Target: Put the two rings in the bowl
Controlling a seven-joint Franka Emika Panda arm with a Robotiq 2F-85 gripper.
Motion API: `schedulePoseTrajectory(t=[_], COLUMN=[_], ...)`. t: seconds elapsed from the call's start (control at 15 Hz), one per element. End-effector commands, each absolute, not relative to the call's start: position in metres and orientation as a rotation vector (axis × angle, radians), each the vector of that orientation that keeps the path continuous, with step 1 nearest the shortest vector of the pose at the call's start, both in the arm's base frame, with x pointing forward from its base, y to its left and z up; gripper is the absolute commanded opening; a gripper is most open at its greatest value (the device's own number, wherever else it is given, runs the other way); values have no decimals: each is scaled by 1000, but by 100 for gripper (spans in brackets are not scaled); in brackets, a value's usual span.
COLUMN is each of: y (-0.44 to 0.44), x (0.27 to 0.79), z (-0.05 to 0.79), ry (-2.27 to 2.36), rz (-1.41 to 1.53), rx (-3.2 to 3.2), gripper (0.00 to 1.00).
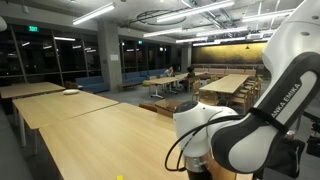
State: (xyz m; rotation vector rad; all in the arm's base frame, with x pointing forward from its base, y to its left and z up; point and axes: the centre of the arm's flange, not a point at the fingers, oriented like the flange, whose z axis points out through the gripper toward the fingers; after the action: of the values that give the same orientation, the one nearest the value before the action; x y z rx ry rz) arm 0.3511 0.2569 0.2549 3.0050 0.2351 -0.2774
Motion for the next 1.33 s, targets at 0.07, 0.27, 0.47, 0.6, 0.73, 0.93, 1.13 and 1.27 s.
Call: schedulePoseTrajectory(t=[0.07,0.27,0.47,0.6,0.73,0.93,1.13,1.27], y=[217,201,183,167,146,112,72,51], x=[320,301,277,263,249,224,193,166], z=[343,387,431,457,482,515,541,551], ry=[176,153,76,-22,-131,-247,-233,-192], rz=[-141,-93,-11,56,123,187,112,35], rx=[2919,2905,2922,2960,3013,3079,3091,3068], gripper=[100,100,100,100,100,100,100,100])
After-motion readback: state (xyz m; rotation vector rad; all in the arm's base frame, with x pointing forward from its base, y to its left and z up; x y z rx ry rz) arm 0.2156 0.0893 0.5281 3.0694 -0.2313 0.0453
